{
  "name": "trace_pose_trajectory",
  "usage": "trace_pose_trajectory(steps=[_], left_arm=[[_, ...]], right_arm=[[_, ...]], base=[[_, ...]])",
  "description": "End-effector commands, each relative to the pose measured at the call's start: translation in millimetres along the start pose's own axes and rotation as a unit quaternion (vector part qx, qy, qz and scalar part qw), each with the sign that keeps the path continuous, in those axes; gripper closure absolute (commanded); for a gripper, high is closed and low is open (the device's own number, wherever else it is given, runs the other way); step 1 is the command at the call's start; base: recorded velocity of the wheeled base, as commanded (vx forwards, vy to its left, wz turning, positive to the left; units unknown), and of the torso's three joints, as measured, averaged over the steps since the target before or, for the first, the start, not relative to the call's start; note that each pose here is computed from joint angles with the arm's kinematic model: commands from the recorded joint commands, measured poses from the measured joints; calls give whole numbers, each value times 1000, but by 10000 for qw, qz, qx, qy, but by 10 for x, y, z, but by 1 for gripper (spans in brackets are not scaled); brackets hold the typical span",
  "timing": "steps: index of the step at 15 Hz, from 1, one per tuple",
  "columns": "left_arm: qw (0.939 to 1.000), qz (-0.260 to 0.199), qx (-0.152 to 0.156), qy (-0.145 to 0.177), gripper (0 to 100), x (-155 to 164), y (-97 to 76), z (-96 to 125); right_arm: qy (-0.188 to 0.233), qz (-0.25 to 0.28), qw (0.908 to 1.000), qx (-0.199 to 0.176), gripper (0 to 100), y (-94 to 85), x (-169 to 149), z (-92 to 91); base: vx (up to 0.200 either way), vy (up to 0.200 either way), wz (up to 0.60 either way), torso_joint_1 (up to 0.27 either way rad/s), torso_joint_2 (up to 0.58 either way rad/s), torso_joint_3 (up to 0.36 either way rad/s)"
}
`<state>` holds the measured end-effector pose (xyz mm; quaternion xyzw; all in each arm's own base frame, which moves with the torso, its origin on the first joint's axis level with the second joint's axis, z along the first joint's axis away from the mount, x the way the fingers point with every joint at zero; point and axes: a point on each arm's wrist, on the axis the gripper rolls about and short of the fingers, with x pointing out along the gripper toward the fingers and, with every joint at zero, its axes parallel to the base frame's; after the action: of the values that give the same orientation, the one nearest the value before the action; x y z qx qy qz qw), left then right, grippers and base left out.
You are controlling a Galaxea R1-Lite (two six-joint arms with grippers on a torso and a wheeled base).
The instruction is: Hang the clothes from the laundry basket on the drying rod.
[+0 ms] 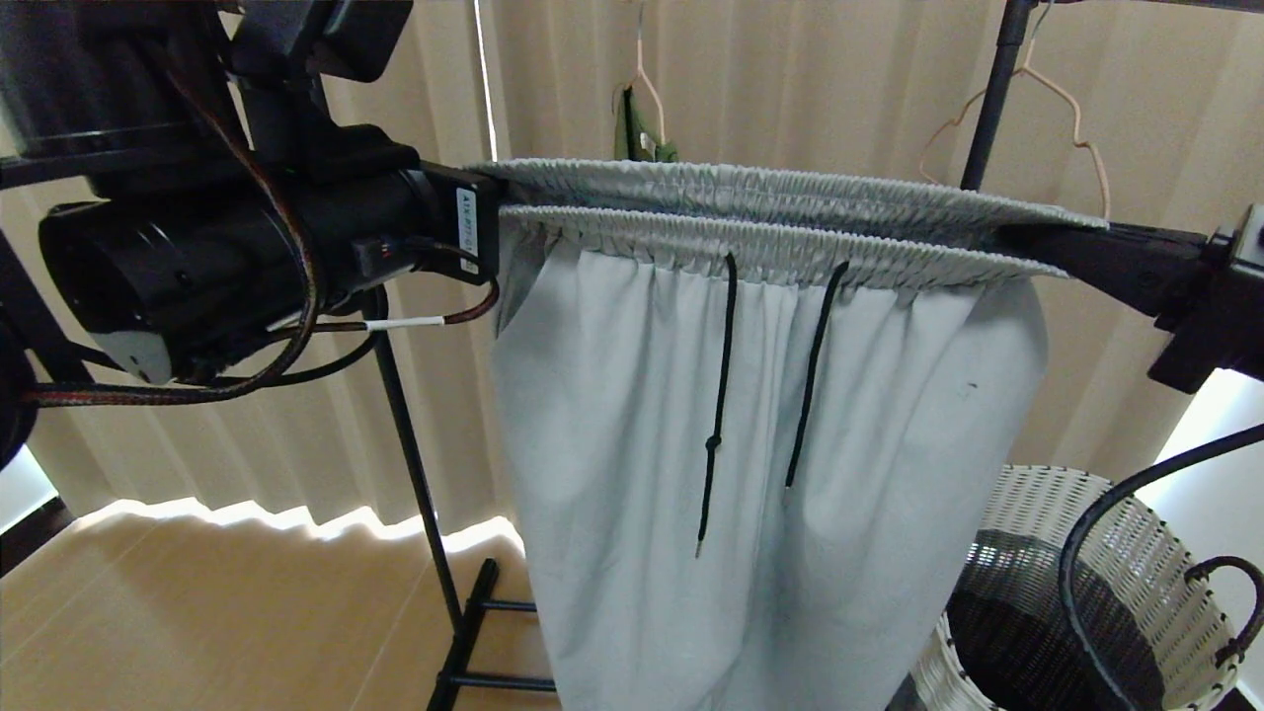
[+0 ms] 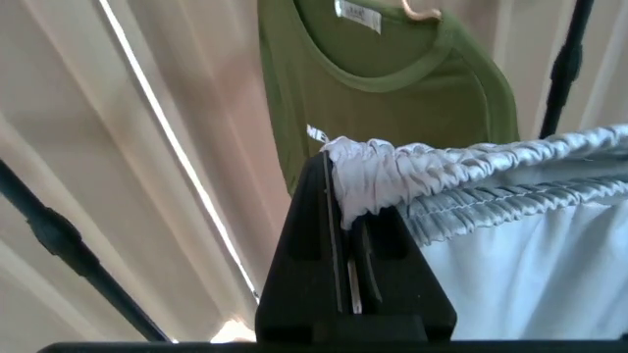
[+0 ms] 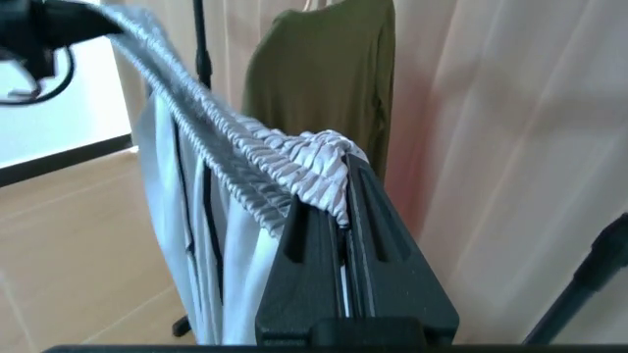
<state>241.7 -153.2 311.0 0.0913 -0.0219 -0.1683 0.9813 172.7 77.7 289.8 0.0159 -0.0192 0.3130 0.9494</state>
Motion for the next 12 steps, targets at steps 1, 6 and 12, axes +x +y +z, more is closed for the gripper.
trace_pose_trajectory(steps=[1, 6, 12], left_arm=[[9997, 213, 8, 80, 100, 115, -21, -25], [9995, 304, -4, 52, 100, 191, -46, -50], [9996, 285, 10, 72, 100, 47, -14, -50]], right_arm=[[74, 207, 9998, 25, 100, 76, -229, -22], [323, 1108, 9932, 170, 100, 199, -542, -45], [561, 253, 9979, 176, 100, 23, -249, -149]], base=[[0, 0, 0, 0, 0, 0], [0, 0, 0, 0, 0, 0], [0, 0, 0, 0, 0, 0]])
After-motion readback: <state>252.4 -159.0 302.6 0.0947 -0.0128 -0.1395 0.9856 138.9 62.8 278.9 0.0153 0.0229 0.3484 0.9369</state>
